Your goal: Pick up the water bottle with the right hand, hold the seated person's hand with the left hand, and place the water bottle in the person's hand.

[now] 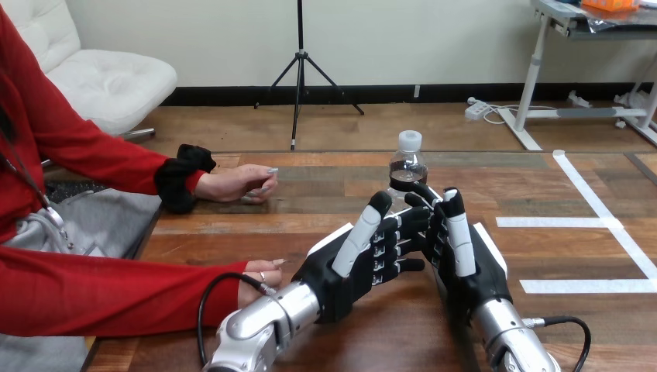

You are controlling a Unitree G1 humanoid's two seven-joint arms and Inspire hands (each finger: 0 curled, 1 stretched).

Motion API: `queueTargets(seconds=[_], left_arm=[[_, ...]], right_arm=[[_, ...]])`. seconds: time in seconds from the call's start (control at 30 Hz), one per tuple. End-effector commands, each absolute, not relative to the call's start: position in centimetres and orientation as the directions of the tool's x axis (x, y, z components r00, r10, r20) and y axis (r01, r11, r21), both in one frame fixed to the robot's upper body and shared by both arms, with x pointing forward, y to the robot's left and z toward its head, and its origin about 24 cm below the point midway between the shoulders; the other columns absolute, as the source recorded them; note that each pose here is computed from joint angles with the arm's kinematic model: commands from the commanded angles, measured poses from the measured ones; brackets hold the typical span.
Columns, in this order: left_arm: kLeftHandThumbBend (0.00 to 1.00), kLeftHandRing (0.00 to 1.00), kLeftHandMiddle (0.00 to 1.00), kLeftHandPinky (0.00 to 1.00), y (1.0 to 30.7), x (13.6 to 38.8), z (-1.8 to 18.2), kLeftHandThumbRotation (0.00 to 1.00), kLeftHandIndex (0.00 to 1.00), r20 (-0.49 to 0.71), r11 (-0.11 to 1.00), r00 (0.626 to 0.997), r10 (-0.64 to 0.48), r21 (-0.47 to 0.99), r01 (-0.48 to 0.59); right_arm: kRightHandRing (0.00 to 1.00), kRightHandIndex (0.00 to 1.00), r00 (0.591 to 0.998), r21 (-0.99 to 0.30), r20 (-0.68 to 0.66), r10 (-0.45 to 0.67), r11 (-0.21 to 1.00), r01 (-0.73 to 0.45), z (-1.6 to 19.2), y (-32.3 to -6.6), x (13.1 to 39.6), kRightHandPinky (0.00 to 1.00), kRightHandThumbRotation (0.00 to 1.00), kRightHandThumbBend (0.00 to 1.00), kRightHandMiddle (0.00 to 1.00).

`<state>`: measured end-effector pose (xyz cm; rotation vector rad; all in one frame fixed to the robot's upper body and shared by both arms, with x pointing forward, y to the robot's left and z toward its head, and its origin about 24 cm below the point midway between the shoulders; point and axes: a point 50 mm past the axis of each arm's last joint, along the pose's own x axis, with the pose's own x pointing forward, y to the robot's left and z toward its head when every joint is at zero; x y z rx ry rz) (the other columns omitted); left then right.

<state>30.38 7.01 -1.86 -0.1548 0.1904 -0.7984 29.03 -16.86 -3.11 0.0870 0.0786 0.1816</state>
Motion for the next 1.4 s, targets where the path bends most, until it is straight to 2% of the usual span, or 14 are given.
queueTargets(seconds=[0.0,0.1,0.37,0.73,1.37], left_arm=[[1.0,0.93,0.95,0.88,8.0,31.6,0.2,1.0,0.92,0.003,0.707,0.713,-0.701,-0.131,0.695],[1.0,0.93,0.96,0.88,8.3,31.5,0.2,1.0,0.92,0.014,0.711,0.718,-0.696,-0.125,0.692],[1.0,0.94,0.97,0.88,9.0,31.5,0.1,1.0,0.94,0.029,0.755,0.766,-0.643,-0.143,0.639],[1.0,0.96,0.99,0.9,10.0,32.0,0.3,1.0,0.96,0.028,0.796,0.805,-0.592,-0.133,0.59],[1.0,1.0,1.0,0.95,10.6,32.9,1.2,1.0,1.0,0.055,0.831,0.844,-0.533,-0.153,0.534]], right_arm=[[0.91,0.93,0.984,0.041,0.042,0.173,0.984,-0.175,-1.1,-17.3,30.0,0.88,1.0,1.0,0.93],[0.91,0.94,0.985,0.04,0.043,0.169,0.985,-0.171,-1.1,-17.5,29.9,0.88,1.0,1.0,0.93],[0.92,0.94,0.989,0.019,0.055,0.139,0.99,-0.141,-0.9,-18.2,29.7,0.89,1.0,1.0,0.94],[0.93,0.95,0.993,-0.007,0.06,0.102,0.995,-0.101,-0.7,-19.3,29.7,0.89,1.0,1.0,0.94],[0.89,0.92,0.995,-0.038,0.08,0.054,0.998,-0.051,0.1,-20.7,30.2,0.83,1.0,1.0,0.92]])
